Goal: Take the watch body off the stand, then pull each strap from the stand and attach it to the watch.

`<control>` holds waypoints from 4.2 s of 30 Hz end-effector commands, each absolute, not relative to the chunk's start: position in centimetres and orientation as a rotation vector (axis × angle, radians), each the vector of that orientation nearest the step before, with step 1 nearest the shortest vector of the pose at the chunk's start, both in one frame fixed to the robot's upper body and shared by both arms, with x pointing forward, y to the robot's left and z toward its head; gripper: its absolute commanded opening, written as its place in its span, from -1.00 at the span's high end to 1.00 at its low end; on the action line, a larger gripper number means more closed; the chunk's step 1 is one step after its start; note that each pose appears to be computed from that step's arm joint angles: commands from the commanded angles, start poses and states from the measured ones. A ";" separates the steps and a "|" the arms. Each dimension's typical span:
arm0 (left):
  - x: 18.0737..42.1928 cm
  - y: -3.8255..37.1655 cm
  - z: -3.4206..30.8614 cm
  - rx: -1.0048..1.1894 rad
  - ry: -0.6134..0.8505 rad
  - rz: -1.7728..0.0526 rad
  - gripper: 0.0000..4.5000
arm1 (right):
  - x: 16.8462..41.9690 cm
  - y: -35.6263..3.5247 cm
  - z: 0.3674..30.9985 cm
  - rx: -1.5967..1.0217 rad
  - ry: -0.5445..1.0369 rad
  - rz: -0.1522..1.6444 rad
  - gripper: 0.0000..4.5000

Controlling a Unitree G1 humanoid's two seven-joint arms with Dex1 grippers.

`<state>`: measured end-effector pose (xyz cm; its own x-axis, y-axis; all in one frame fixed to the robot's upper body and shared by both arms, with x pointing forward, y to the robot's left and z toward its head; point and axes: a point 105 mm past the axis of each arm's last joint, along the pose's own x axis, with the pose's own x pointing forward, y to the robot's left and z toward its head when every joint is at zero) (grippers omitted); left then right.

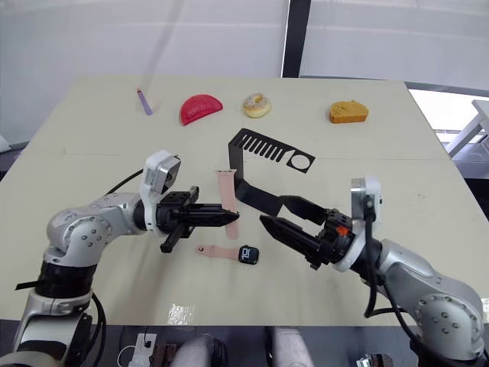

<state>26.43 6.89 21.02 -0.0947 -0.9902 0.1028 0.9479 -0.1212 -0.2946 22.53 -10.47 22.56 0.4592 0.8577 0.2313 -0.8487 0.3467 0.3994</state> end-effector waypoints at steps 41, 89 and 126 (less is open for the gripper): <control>25.9 4.1 22.0 -0.276 0.112 -1.745 1.00 | 23.9 -7.5 25.1 0.567 0.007 1.131 0.53; 25.8 7.5 20.1 0.034 0.203 -1.712 -0.52 | 20.9 -8.7 24.7 0.356 0.094 1.217 1.00; 27.7 4.6 9.5 0.613 0.201 -1.502 -0.43 | 17.7 -14.2 17.4 -0.315 0.307 1.156 1.00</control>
<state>27.73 4.96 9.36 0.0839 -0.8668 -0.4916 0.9705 -0.0407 0.2375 18.08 -14.82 17.06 0.3849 0.8252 -0.4133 -0.9174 0.3910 -0.0736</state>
